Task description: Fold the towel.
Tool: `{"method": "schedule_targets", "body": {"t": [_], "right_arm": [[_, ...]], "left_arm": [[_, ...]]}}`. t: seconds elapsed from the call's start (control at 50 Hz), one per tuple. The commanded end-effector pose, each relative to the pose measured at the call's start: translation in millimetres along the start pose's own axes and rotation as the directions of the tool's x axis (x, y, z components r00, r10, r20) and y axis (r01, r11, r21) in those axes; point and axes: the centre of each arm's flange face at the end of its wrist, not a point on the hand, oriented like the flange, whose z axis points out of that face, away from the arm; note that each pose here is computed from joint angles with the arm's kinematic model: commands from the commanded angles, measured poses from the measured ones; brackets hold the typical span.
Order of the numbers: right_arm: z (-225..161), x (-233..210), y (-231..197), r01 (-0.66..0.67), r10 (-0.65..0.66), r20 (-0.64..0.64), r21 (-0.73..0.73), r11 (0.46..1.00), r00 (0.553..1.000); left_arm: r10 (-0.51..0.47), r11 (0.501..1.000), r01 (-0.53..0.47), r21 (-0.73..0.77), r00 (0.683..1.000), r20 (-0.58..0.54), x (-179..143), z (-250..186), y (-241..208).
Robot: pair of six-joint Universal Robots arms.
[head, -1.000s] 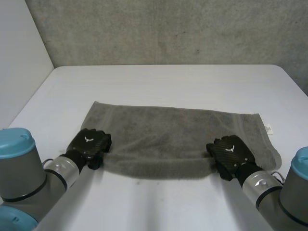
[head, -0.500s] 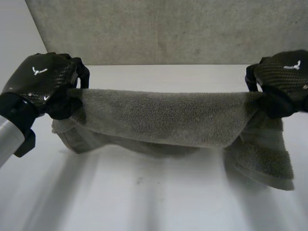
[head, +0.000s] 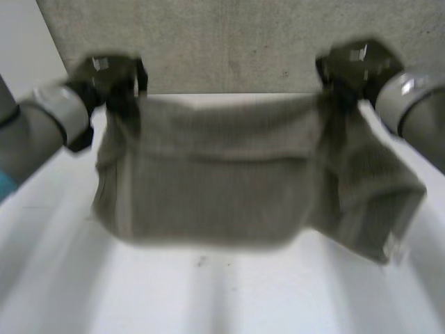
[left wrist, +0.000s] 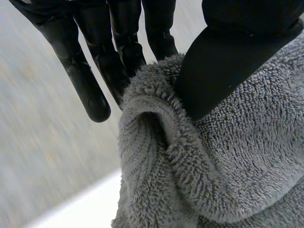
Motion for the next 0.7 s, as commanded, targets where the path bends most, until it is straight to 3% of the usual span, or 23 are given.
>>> {"method": "schedule_targets", "body": {"t": [0.02,0.06,0.1,0.24,0.32,0.38,0.46,0.56,0.7], "right_arm": [[16.9,40.9,-69.5,0.102,-0.015,-0.239,0.356,0.929,0.971],[7.9,46.1,-84.9,0.122,-0.009,-0.267,0.408,0.905,0.964],[3.5,44.1,-82.8,0.113,-0.013,-0.25,0.39,0.914,0.968],[-6.9,11.9,-30.9,0.028,-0.024,-0.035,0.135,0.99,0.999],[-20.2,-11.5,7.0,0.016,-0.009,0.099,-0.078,0.997,0.995],[-28.0,-16.8,17.4,0.034,-0.014,0.135,-0.15,0.988,0.991],[-30.3,-18.1,18.9,0.034,-0.01,0.144,-0.164,0.986,0.99],[-27.7,-21.1,24.8,0.027,0.001,0.155,-0.176,0.984,0.988],[-12.2,-43.8,75.8,0.017,0.049,0.214,-0.293,0.956,0.976]], "left_arm": [[-0.13,0.903,0.09,0.42,0.989,0.068,-25.4,8.2,-98.4],[-0.168,0.881,0.122,0.458,0.984,0.062,-26.6,3.2,-107.0],[-0.192,0.874,0.145,0.464,0.98,0.056,-27.4,-0.8,-107.9],[-0.244,0.953,0.222,0.208,0.966,0.085,-20.3,-9.3,-25.9],[-0.236,0.971,0.229,0.075,0.966,0.109,-14.7,-18.5,10.2],[-0.199,0.979,0.202,-0.014,0.972,0.123,-10.5,-31.1,29.8],[-0.138,0.988,0.146,-0.058,0.983,0.122,-6.4,-41.9,40.0],[-0.131,0.987,0.141,-0.074,0.983,0.125,-6.6,-42.7,45.0],[-0.137,0.973,0.158,-0.169,0.983,0.126,-4.4,-34.7,79.6]]}}
